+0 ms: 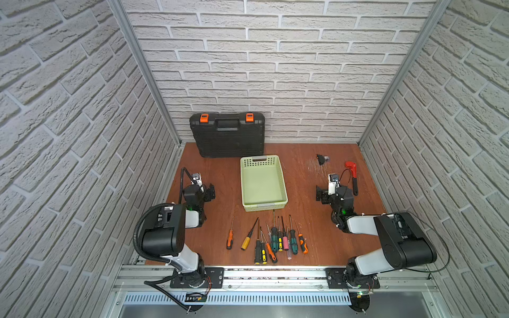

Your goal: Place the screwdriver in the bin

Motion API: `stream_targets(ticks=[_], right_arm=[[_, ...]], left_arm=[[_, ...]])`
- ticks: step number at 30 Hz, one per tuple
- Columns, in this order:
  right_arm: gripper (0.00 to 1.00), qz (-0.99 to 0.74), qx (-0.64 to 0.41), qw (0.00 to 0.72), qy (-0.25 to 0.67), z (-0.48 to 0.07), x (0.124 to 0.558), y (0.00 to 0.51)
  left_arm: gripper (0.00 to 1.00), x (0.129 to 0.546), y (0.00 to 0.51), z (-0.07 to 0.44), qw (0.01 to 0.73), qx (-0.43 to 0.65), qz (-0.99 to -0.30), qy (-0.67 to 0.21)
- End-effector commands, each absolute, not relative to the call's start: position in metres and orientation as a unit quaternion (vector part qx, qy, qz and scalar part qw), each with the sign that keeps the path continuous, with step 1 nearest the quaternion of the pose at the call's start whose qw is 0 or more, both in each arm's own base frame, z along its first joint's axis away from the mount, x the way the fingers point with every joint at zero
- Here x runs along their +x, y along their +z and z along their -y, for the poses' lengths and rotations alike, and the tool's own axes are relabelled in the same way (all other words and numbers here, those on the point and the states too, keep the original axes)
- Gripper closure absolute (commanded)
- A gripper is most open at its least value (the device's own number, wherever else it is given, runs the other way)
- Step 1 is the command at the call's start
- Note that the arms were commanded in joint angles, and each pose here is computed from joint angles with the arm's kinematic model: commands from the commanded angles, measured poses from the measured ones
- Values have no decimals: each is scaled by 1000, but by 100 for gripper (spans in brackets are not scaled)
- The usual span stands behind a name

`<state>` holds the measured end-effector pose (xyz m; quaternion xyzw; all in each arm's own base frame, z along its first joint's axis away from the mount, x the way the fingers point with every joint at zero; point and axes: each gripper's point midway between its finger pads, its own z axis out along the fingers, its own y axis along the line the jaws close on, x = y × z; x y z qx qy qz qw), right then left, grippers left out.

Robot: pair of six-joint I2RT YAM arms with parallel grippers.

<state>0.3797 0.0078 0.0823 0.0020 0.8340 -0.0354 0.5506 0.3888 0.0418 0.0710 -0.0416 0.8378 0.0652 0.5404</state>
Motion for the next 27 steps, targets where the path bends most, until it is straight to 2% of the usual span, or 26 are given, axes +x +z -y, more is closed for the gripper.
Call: stream_targets(ticks=[1, 27], right_arm=[[1, -819, 11, 573, -31, -6, 384, 96], [0, -818, 11, 574, -31, -6, 384, 96]], left_arm=[[2, 396, 88, -41, 570, -37, -818, 66], [2, 396, 88, -41, 569, -38, -819, 58]])
